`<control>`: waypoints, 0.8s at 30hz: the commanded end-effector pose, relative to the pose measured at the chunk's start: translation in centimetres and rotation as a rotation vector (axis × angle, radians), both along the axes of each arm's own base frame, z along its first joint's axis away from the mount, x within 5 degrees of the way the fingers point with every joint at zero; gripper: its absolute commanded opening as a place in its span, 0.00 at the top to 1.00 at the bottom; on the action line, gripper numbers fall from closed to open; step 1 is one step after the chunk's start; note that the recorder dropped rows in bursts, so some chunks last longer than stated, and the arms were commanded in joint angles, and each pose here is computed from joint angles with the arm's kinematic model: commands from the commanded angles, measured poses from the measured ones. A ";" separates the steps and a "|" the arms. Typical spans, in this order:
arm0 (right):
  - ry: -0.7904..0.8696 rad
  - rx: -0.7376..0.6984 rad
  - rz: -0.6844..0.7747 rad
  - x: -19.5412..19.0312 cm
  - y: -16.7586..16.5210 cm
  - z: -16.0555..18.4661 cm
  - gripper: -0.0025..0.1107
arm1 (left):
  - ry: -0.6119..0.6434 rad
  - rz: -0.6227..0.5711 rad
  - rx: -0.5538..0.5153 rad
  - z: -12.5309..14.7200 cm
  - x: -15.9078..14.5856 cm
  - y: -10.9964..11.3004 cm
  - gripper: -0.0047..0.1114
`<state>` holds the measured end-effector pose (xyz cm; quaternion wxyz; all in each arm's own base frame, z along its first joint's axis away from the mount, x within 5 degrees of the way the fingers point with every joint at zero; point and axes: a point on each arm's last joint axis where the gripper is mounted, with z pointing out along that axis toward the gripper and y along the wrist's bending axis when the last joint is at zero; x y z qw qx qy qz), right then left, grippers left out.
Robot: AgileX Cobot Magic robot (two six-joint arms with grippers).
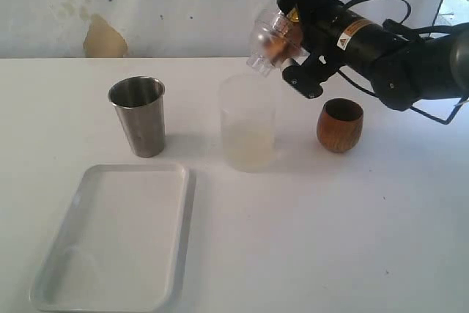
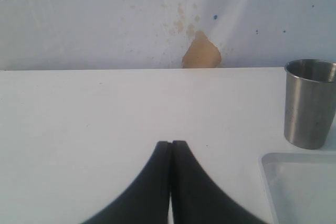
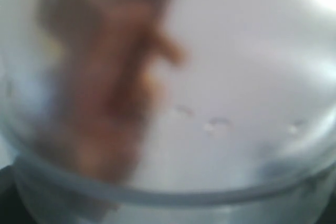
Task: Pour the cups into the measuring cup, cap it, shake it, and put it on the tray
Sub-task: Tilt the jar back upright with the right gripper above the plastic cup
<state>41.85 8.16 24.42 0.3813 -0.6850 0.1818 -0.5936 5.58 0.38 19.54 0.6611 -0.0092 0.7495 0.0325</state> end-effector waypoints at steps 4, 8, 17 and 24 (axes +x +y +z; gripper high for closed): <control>-0.060 0.010 0.005 0.0 0.0 1.1 0.98 | -0.009 -0.003 0.003 -0.1 0.0 0.0 0.96; -0.060 0.010 0.005 0.0 0.0 1.1 0.98 | -0.009 -0.003 0.003 -0.1 0.0 0.0 0.96; -0.063 0.002 0.005 0.0 0.0 1.1 0.98 | -0.009 -0.003 0.003 -0.1 0.0 0.0 0.96; -0.062 0.004 0.003 0.0 0.0 1.1 0.98 | -0.009 -0.003 0.003 -0.1 0.0 0.0 0.96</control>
